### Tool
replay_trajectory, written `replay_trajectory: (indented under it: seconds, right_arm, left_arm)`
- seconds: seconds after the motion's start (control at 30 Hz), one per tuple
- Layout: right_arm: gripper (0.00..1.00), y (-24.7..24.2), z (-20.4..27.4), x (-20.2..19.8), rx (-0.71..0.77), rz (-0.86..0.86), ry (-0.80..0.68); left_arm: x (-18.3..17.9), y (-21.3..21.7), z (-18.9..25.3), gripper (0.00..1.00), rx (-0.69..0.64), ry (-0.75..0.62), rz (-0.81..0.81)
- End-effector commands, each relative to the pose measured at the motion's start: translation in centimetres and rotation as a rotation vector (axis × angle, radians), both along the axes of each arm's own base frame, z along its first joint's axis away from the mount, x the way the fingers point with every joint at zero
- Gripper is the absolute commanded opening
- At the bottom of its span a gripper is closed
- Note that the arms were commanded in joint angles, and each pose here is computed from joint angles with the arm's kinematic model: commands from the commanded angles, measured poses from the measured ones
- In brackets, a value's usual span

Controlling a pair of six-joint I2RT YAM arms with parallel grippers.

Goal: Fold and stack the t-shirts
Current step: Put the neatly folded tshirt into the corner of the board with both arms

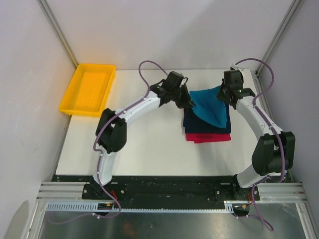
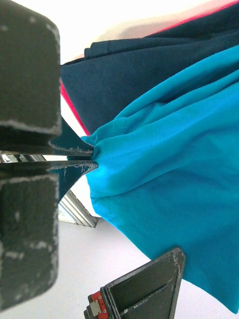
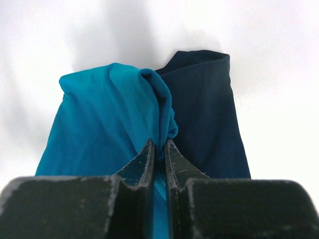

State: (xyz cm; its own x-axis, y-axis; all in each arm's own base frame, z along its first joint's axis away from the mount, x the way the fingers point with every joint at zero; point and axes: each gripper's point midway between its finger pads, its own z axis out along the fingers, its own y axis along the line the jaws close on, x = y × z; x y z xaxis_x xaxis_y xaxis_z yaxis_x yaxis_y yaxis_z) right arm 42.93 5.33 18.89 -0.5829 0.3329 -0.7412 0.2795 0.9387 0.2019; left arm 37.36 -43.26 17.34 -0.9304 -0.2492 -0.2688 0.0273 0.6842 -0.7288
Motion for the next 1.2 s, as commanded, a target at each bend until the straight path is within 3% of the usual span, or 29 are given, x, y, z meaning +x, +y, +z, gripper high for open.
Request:
replay_trajectory:
  seconds: [0.0,0.6,0.83,0.9,1.07,1.17]
  right_arm:
    - [0.0,-0.5,1.9,0.7,0.001,0.001,-0.075]
    - [0.0,-1.5,-1.3,1.4,-0.009,-0.022,-0.007]
    - [0.0,-2.8,-3.5,1.6,-0.034,-0.063,0.042]
    - [0.09,-3.5,-4.2,1.8,-0.051,-0.077,0.057]
    - [0.52,-4.3,-5.9,2.8,-0.063,-0.083,0.088]
    - [0.61,-4.4,-5.5,3.1,-0.068,-0.098,0.125]
  left_arm:
    - [0.2,-1.4,2.8,0.0,-0.06,-0.036,-0.005]
    - [-2.2,-1.4,-0.5,0.0,-0.001,0.011,-0.044]
    - [-4.8,1.0,-5.4,0.0,0.103,0.088,-0.051]
    - [-5.7,1.9,-7.1,0.0,0.138,0.112,-0.054]
    - [-7.1,3.1,-9.0,0.05,0.177,0.13,-0.074]
    - [-7.0,3.2,-8.9,0.15,0.178,0.115,-0.085]
